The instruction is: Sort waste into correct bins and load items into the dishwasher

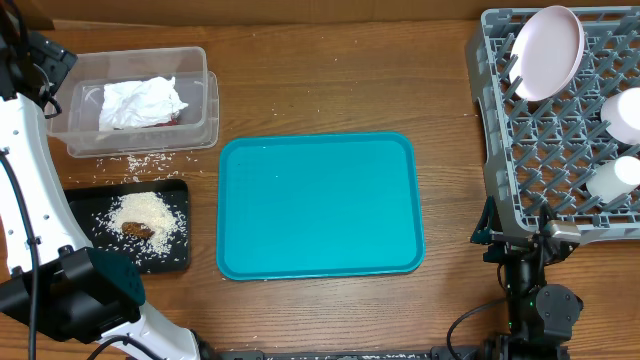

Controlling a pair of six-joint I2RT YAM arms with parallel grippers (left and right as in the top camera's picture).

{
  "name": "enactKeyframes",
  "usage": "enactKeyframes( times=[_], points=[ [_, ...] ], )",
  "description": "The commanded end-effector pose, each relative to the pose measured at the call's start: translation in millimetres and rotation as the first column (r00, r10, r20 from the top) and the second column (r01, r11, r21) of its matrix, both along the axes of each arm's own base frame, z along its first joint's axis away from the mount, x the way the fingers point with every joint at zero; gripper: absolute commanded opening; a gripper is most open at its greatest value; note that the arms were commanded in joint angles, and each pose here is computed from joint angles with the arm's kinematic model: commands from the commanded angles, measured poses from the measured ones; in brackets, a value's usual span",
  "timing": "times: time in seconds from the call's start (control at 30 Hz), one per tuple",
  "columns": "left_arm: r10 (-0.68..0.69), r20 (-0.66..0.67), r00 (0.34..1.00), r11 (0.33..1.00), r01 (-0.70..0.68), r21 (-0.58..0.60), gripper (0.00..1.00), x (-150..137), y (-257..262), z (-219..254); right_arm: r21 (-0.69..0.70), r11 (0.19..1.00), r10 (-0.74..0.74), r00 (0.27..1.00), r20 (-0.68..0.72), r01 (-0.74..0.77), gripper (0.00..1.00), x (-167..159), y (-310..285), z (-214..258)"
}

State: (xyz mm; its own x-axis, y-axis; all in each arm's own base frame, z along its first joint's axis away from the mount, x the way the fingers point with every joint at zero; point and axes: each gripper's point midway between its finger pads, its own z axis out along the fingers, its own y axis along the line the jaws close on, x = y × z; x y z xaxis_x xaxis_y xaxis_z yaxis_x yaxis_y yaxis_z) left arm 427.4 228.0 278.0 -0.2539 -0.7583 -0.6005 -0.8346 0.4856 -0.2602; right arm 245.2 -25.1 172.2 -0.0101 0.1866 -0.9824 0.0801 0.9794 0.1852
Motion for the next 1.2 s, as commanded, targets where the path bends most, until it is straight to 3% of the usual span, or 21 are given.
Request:
enactKeyframes(
  times=[0.0, 1.17],
  points=[
    [0.001, -0.012, 1.000, 1.000, -0.001, 0.017, 1.00, -1.0, 4.8, -0.7, -0.015, 1.000, -0.011, 1.000, 0.004, 0.011, 1.00, -0.3, -2.4, -1.5],
    [0.000, -0.021, 1.000, 1.000, 0.000, 0.013, 1.00, 0.4, 5.0, -5.0, -0.015, 1.000, -0.011, 1.000, 0.004, 0.011, 1.00, -0.3, -2.3, -1.6]
  ],
)
